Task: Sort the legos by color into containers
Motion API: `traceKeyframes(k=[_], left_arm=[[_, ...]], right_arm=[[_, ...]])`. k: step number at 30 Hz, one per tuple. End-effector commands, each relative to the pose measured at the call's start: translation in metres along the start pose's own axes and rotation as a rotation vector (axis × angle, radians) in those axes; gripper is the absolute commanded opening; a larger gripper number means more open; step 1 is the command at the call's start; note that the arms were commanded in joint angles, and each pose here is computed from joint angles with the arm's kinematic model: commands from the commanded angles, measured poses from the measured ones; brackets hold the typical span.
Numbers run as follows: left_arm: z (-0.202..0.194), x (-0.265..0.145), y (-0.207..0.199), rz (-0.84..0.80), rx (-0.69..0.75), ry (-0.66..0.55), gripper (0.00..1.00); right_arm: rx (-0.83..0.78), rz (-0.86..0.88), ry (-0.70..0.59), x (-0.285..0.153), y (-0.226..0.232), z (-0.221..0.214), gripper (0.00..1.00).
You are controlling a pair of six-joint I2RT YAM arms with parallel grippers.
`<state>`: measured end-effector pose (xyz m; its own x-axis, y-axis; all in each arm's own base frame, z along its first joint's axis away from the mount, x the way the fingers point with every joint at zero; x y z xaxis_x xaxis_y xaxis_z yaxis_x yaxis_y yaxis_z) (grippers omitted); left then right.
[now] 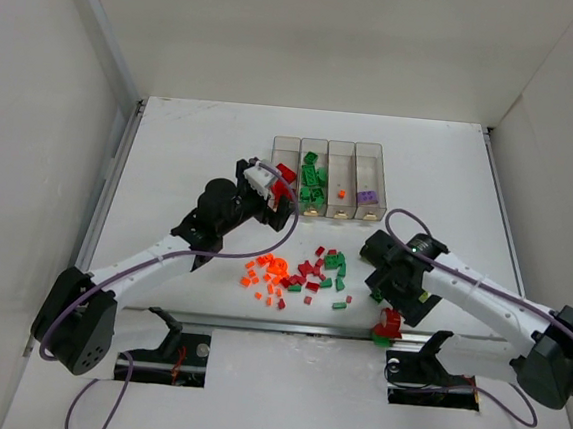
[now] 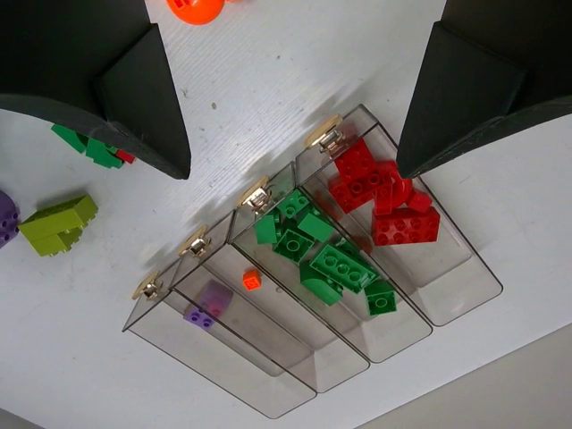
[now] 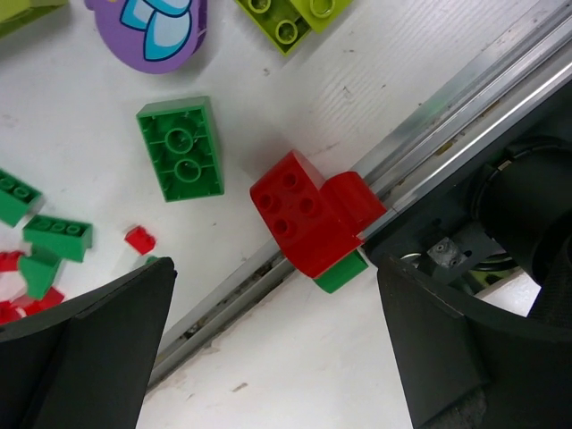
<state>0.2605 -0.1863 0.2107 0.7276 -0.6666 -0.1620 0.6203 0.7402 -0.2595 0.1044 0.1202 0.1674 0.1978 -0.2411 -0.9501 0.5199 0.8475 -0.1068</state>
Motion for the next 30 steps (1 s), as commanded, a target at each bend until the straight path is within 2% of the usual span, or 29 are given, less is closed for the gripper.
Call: traceKeyframes(k=[1,14,17,21,27,29,30], left_arm=[[0.013,-0.004,-0.006,-0.021,-0.007,-0.075,1.0],[0.014,0.002,-0.004,-0.01,-0.009,-0.069,1.0],[0.011,0.003,-0.003,-0.007,-0.021,-0.058,1.0],[0.012,0.005,-0.006,-0.03,-0.028,-0.065,1.0],[0.007,0.006,-0.007,-0.053,-0.048,-0.071,1.0],[0.007,0.006,-0.008,-0.053,-0.057,-0.07,1.0],[0.007,0.006,-0.008,-0.053,-0.057,-0.07,1.0]], right_arm=[[-0.009,-0.05,-0.004,-0.004,-0.002,0.004,1.0],[0.013,-0.07,-0.007,-0.001,-0.002,0.008,1.0],[0.002,-0.12,-0.023,0.005,0.001,0.014,1.0],[0.199,-0.129,0.018,0.007,0.009,0.021,1.0],[0.331,-0.072,0.001,0.0,0.004,0.023,1.0],[0.422,-0.079,0.08,0.005,-0.001,0.011,1.0],[0.521,-0.103,0.124,0.009,0.0,0.007,1.0]])
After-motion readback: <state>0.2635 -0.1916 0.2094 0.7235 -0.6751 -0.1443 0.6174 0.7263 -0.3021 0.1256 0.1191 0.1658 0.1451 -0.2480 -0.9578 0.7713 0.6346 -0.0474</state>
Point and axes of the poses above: each gripper's point midway between its finger pads, its own x axis out along the fingers, its own y axis along the line the jaws close on, z = x × y, the point moved 8 cm from there along -x, back along the fingers, and after that the axes turned 15 degrees about -x, right-handed, at the moved point
